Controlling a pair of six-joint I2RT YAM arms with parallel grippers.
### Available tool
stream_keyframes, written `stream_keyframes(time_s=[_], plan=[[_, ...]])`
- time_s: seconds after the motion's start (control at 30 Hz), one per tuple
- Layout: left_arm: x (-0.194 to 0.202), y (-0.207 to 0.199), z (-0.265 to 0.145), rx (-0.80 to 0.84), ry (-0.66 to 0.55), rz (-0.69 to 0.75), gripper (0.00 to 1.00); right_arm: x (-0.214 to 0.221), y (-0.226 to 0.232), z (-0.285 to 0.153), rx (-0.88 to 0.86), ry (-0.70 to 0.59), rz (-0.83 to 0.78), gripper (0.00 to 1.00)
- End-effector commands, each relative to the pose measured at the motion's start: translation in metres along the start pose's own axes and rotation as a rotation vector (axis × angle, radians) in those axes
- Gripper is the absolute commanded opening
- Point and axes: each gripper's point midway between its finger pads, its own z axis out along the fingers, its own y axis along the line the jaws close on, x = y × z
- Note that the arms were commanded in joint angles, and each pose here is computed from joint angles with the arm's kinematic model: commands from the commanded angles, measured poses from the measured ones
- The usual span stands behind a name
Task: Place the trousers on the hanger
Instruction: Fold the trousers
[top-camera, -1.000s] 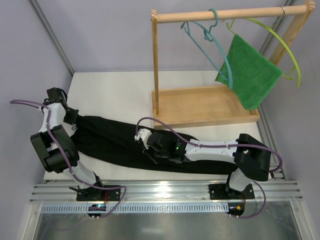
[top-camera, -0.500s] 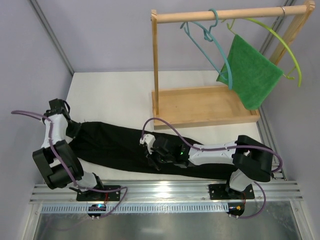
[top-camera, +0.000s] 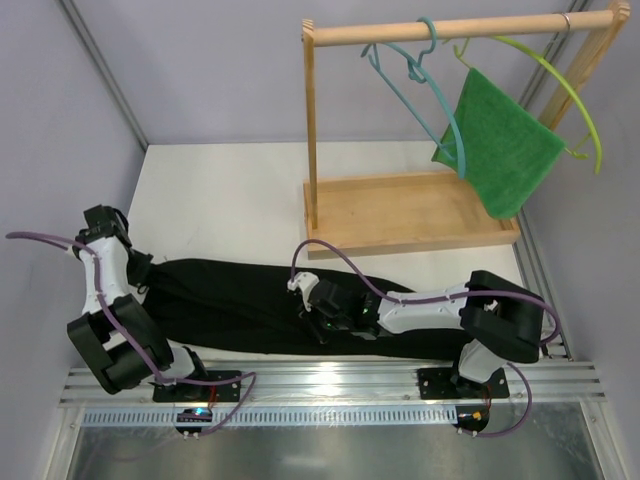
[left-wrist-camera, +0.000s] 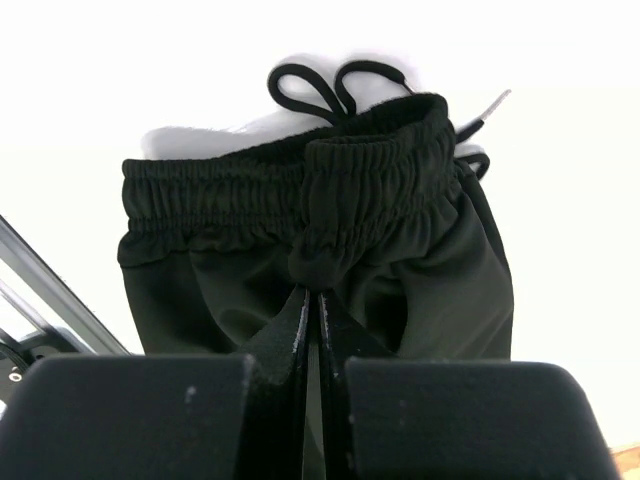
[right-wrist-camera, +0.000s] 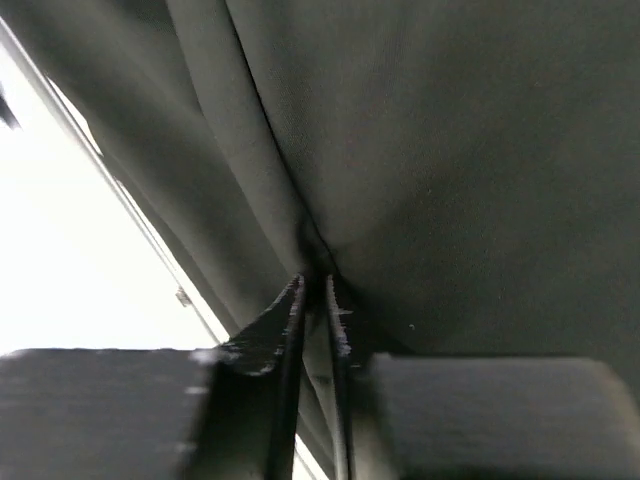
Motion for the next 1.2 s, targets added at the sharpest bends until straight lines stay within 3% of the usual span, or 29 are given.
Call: stream_keyframes(time_s=[0.0,0.13,0.3,0.47,0.67,0.83,1.0,1.17], plan=[[-0.005,0.006,-0.01,-0.002,-0.029,0.038,0.01,-0.047,0.016,-0.02,-0.012,-0.117,0.024,0.19],[0.001,0.001,-0.004,0.038,-0.014,0.038,0.0,-0.071,0.03,-0.045,-0.05,-0.176,0.027,0.3],[0.014,0.015,0.013,-0.046,0.032,0.024,0.01,-0.109,0.043,-0.048,-0.06,-0.226,0.013,0.33],[0.037,0.029,0.041,-0.1,0.098,-0.002,0.01,-0.126,0.06,-0.013,-0.099,-0.195,0.002,0.34],[0.048,0.017,0.071,-0.087,0.168,-0.026,0.01,-0.095,0.06,0.037,-0.084,-0.112,0.024,0.34],[0.039,-0.013,0.088,-0.009,0.182,-0.033,0.01,-0.089,0.035,0.06,0.027,-0.112,0.025,0.34],[0.024,-0.064,0.101,0.122,0.2,-0.04,0.01,-0.11,0.005,0.075,0.084,-0.145,0.086,0.34],[-0.001,-0.116,0.084,0.205,0.161,0.025,0.0,-0.142,-0.013,0.082,0.076,-0.17,0.104,0.34]])
